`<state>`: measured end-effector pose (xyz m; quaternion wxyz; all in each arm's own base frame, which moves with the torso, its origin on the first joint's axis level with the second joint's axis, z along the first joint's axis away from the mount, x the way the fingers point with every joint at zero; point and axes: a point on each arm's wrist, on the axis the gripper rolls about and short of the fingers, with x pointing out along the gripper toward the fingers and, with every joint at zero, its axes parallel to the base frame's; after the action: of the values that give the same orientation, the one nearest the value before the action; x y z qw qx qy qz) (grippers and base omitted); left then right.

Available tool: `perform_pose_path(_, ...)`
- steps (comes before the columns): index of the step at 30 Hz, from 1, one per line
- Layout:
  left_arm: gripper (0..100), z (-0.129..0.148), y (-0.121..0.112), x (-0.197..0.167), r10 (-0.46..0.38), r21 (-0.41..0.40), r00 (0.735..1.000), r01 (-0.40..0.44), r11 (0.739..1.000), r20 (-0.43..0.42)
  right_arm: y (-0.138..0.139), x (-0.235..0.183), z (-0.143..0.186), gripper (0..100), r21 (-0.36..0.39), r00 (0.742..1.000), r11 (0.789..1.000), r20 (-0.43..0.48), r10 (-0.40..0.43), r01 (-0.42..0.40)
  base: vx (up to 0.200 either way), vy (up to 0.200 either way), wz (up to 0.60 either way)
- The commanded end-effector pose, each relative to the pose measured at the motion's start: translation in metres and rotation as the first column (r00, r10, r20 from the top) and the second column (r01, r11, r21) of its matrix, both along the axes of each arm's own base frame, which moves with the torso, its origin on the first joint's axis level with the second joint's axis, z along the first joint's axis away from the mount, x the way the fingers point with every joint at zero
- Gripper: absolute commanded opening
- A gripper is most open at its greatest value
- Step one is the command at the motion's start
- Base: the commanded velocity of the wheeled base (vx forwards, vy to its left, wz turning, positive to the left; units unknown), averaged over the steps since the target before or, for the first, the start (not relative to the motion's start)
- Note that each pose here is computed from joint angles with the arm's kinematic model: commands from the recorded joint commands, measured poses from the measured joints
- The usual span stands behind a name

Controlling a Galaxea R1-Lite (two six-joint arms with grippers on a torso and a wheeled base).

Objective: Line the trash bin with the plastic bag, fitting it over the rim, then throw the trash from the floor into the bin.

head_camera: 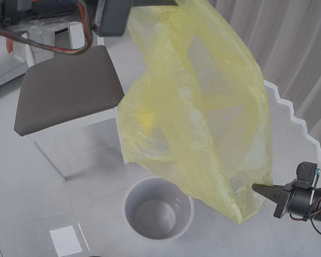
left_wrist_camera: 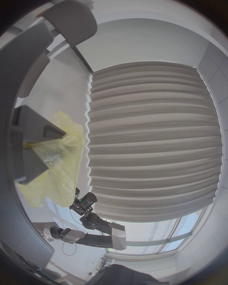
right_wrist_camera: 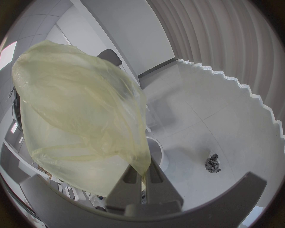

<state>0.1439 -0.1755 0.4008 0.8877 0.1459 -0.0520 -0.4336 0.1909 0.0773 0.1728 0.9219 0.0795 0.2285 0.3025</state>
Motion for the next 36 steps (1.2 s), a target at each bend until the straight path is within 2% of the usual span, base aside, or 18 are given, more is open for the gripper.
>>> perform_pose_path(1, 0, -0.022, 0.011, 0.025, 0.134, -0.081, 0.983, -0.145, 0.986, -0.122, 0.004, 0.011, 0.000, 0, -0.007, 1.000, 1.000, -0.009, -0.011, 0.011, 0.000, 0.000, 0.00)
perform_pose_path(5, 0, -0.047, 0.011, 0.043, 0.248, -0.183, 0.948, -0.285, 0.941, -0.199, 0.009, 0.023, 0.007, 0, -0.007, 0.997, 0.998, 0.012, -0.070, 0.070, 0.000, 0.000, 0.00)
perform_pose_path(9, 0, -0.091, 0.016, 0.055, 0.301, -0.154, 0.903, -0.359, 0.920, -0.306, 0.017, 0.028, 0.006, 0, -0.008, 0.998, 0.998, -0.009, -0.069, 0.069, 0.000, 0.000, 0.00)
perform_pose_path(10, 0, -0.095, 0.016, 0.055, 0.302, -0.151, 0.900, -0.361, 0.920, -0.315, 0.017, 0.029, 0.005, 0, -0.009, 0.998, 0.998, -0.012, -0.069, 0.069, 0.000, 0.000, 0.00)
perform_pose_path(13, 0, -0.130, 0.016, 0.056, 0.310, -0.118, 0.856, -0.388, 0.914, -0.413, 0.023, 0.037, -0.008, 0, -0.037, 0.996, 0.998, -0.059, -0.060, 0.058, 0.000, 0.000, 0.00)
perform_pose_path(18, 0, -0.167, 0.009, 0.065, 0.311, -0.115, 0.800, -0.423, 0.899, -0.513, 0.028, 0.054, -0.029, 0, -0.071, 0.990, 0.996, -0.125, -0.069, 0.061, 0.000, 0.000, 0.00)
perform_pose_path(25, 0, -0.203, 0.004, 0.079, 0.334, -0.083, 0.750, -0.458, 0.885, -0.571, 0.035, 0.072, -0.062, 0, -0.123, 0.972, 0.991, -0.222, -0.078, 0.051, 0.000, 0.000, 0.00)
perform_pose_path(29, 0, -0.211, 0.003, 0.080, 0.336, -0.076, 0.725, -0.470, 0.879, -0.601, 0.038, 0.075, -0.069, 0, -0.135, 0.968, 0.990, -0.238, -0.075, 0.044, 0.000, 0.000, 0.00)
perform_pose_path(36, 0, -0.239, 0.003, 0.087, 0.351, -0.037, 0.665, -0.495, 0.868, -0.659, 0.041, 0.077, -0.081, 0, -0.143, 0.965, 0.989, -0.256, -0.065, 0.029, 0.000, 0.000, 0.00)
